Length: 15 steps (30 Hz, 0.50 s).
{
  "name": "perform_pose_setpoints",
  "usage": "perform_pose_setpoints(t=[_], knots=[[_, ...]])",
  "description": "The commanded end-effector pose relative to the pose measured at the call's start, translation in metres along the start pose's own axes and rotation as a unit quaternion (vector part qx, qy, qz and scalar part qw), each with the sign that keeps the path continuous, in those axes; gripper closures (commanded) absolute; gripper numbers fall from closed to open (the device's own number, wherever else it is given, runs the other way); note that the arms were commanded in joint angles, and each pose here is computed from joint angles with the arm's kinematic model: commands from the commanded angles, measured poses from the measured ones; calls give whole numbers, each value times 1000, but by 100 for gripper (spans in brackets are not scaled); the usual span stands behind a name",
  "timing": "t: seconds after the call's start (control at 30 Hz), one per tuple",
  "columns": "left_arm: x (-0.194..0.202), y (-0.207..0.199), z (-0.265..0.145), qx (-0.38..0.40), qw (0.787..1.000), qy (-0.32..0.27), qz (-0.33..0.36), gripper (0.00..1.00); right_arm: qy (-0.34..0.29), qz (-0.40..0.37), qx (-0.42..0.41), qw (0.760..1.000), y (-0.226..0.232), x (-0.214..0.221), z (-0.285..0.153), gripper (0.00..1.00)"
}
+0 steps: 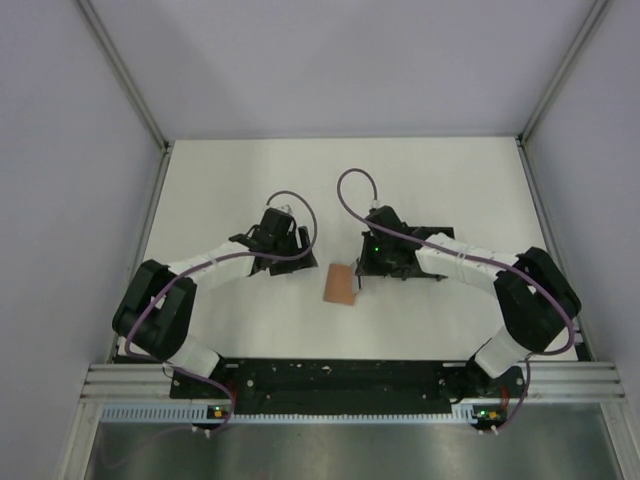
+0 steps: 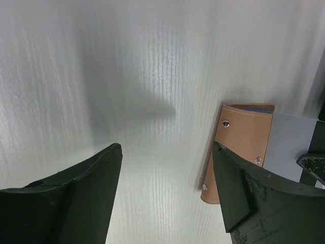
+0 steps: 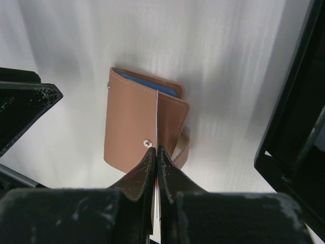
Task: Put the credit cards into the card holder
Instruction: Open the card holder at the center of the board.
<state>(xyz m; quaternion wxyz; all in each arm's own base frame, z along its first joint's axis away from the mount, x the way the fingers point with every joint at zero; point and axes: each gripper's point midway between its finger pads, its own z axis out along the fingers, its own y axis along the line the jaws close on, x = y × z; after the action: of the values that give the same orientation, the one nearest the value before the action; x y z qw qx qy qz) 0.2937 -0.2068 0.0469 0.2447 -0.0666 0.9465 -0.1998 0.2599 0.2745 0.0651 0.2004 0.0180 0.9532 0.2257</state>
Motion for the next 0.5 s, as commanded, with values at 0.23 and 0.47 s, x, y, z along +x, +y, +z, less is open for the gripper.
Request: perform_pose_setpoints(t=[0.23, 0.47], knots=[[3, -21, -4, 50, 998, 1, 36, 27, -41, 4, 1, 999, -7, -3, -18, 100], [8, -25, -2, 55, 997, 9, 53, 33, -53, 0, 14, 999, -14, -5, -23, 100]])
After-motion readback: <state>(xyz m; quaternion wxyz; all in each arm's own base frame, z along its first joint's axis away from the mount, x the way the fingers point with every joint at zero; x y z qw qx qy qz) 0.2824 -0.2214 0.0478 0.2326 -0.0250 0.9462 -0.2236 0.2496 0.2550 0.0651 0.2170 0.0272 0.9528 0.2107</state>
